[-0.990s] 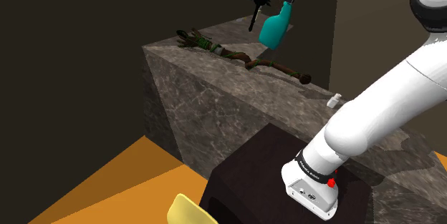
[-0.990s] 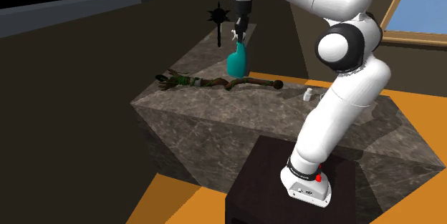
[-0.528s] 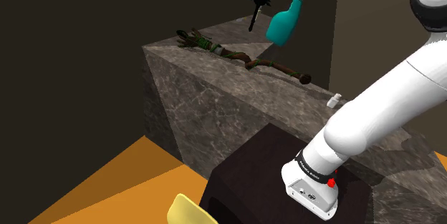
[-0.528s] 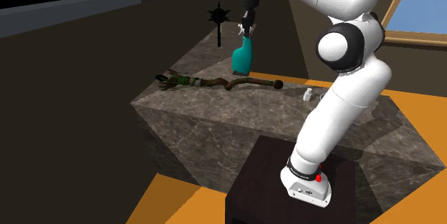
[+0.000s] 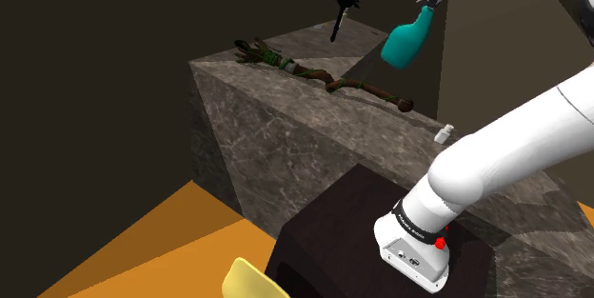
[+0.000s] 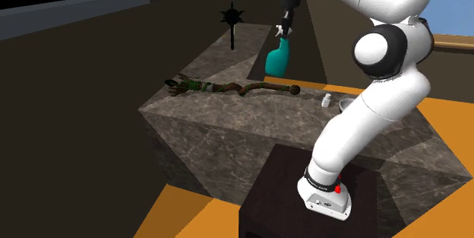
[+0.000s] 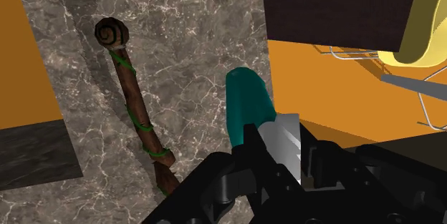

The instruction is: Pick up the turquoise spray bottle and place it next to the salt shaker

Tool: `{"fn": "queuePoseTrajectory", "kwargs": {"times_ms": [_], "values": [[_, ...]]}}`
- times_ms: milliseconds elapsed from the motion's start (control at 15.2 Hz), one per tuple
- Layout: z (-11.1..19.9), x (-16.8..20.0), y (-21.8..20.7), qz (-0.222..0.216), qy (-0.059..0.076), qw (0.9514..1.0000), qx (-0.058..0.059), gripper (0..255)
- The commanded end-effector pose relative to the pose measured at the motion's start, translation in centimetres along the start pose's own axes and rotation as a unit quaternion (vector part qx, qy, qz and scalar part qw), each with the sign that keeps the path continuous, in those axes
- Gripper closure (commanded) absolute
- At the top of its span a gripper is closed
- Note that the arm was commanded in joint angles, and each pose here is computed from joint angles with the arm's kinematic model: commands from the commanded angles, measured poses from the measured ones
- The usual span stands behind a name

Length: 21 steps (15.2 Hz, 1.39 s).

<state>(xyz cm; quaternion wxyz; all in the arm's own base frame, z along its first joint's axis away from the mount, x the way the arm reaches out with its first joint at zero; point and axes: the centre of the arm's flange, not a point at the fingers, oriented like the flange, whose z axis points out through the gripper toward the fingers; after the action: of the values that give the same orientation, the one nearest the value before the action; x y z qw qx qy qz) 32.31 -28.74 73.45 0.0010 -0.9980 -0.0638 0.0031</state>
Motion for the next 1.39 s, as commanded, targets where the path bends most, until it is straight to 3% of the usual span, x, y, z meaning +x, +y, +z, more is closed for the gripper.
{"fn": "queuePoseTrajectory", "kwargs": {"times_ms": [0, 1320], "values": [[0.0, -2.1, 1.1, -0.001, 0.000, 1.0000, 0.000, 255], [0.0, -25.0, 14.2, -0.001, 0.000, 1.0000, 0.000, 255]]}}
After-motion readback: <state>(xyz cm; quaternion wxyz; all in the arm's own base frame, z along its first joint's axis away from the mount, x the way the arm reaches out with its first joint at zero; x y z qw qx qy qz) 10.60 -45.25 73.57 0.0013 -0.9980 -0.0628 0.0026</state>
